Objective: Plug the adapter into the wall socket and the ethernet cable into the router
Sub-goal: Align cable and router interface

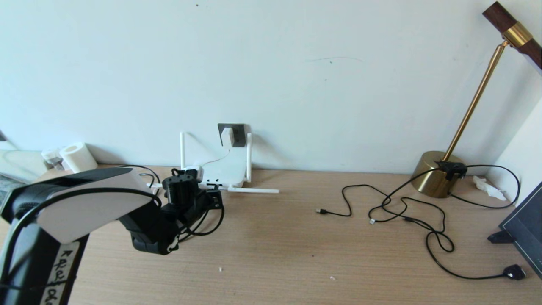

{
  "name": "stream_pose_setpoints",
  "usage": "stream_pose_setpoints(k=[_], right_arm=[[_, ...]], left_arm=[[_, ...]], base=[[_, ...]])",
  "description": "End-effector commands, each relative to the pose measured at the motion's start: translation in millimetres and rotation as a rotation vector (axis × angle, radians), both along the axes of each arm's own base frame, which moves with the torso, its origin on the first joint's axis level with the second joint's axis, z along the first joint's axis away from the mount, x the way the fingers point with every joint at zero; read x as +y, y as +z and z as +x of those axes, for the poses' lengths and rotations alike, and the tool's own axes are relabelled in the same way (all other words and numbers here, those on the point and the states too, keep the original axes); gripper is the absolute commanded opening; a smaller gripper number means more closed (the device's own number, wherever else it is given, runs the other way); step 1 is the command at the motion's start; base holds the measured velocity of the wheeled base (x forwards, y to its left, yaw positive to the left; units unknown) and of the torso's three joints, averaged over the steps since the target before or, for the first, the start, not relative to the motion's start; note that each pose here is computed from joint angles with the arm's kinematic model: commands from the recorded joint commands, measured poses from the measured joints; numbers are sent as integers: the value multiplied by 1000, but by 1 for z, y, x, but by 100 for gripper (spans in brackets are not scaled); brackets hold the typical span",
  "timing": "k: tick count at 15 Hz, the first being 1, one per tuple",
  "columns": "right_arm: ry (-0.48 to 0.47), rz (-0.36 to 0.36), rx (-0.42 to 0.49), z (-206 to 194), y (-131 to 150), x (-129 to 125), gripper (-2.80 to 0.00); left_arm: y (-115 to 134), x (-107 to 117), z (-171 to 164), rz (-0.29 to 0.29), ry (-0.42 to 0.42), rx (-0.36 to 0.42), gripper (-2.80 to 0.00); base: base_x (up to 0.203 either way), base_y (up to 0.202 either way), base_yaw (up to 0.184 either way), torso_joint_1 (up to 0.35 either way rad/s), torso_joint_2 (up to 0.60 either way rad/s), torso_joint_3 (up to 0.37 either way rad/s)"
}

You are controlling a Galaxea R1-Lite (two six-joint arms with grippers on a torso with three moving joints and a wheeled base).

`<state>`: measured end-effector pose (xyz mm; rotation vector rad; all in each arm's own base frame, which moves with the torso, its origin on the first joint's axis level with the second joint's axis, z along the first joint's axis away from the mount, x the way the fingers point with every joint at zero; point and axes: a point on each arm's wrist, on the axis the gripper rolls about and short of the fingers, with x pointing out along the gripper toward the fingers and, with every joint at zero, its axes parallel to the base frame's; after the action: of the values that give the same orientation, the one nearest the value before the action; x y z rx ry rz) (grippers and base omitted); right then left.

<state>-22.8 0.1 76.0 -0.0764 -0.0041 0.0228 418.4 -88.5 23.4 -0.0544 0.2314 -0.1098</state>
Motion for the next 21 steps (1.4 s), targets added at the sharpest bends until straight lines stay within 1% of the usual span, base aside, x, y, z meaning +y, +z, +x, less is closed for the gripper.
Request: stream_pose_setpoints(k=[1, 10, 21], right_arm=[[2, -2, -1, 0, 0, 0, -280], [2, -1, 0, 0, 0, 0, -280], [2, -1, -1, 0, 0, 0, -280]], left_arm=[[1, 0, 0, -3, 1, -9, -280], [1, 2, -7, 1, 1, 6, -280], [1, 2, -7, 0, 1, 4, -280]], base=[[0, 0, 0, 0, 0, 0], [0, 0, 0, 0, 0, 0], [0, 0, 0, 0, 0, 0]])
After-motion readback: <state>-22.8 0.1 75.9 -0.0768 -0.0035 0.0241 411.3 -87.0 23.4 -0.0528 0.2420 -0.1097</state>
